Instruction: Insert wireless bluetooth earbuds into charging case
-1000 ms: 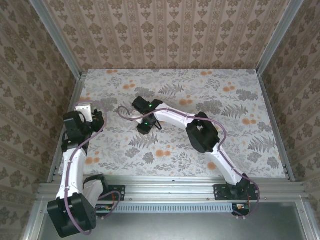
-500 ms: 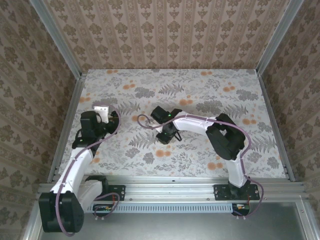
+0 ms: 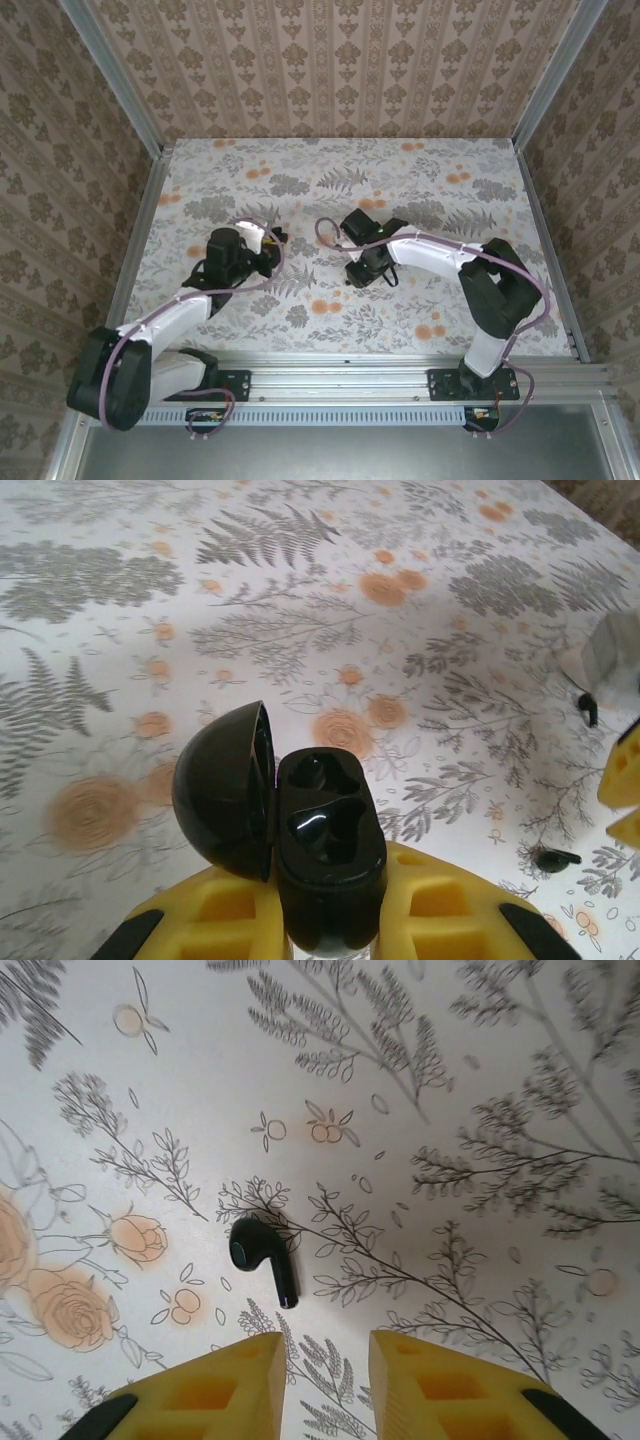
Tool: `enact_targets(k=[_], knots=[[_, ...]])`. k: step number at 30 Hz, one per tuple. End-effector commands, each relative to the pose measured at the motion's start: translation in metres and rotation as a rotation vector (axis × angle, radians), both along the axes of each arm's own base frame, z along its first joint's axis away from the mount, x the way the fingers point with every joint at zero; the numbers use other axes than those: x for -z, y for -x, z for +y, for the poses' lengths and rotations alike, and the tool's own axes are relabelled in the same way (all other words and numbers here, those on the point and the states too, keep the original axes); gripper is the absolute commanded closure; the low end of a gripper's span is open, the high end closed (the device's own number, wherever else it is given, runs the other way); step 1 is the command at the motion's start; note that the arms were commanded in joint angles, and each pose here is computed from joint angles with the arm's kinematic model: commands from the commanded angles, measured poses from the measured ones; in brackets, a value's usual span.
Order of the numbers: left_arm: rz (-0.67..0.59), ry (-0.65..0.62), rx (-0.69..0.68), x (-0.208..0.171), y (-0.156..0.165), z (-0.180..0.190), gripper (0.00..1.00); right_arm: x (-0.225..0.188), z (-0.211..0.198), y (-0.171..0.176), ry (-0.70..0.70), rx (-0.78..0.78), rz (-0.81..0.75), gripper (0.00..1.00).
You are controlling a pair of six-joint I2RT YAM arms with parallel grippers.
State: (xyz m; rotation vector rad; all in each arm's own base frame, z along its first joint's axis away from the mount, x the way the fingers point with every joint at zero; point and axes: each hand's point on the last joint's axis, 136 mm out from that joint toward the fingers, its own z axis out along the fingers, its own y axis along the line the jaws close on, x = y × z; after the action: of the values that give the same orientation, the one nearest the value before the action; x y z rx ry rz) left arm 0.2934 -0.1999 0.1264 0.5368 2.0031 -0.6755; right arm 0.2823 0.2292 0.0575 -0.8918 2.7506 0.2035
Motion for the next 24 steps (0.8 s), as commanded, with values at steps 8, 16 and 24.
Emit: enact_targets(k=[8, 16, 24], knots=[[-0.25, 0.079, 0.143, 0.003, 0.025, -0.025, 0.94, -0.052, 0.001, 0.024, -0.111, 0.003, 0.129, 0.55], [-0.325, 0.109, 0.194, 0.014, 0.046, -0.025, 0.95, -0.039, 0.004, 0.016, 0.023, 0.001, 0.244, 0.5], [-0.329, 0.095, 0.175, 0.015, 0.046, -0.024, 0.95, -0.02, 0.015, 0.002, 0.067, -0.028, 0.277, 0.5]])
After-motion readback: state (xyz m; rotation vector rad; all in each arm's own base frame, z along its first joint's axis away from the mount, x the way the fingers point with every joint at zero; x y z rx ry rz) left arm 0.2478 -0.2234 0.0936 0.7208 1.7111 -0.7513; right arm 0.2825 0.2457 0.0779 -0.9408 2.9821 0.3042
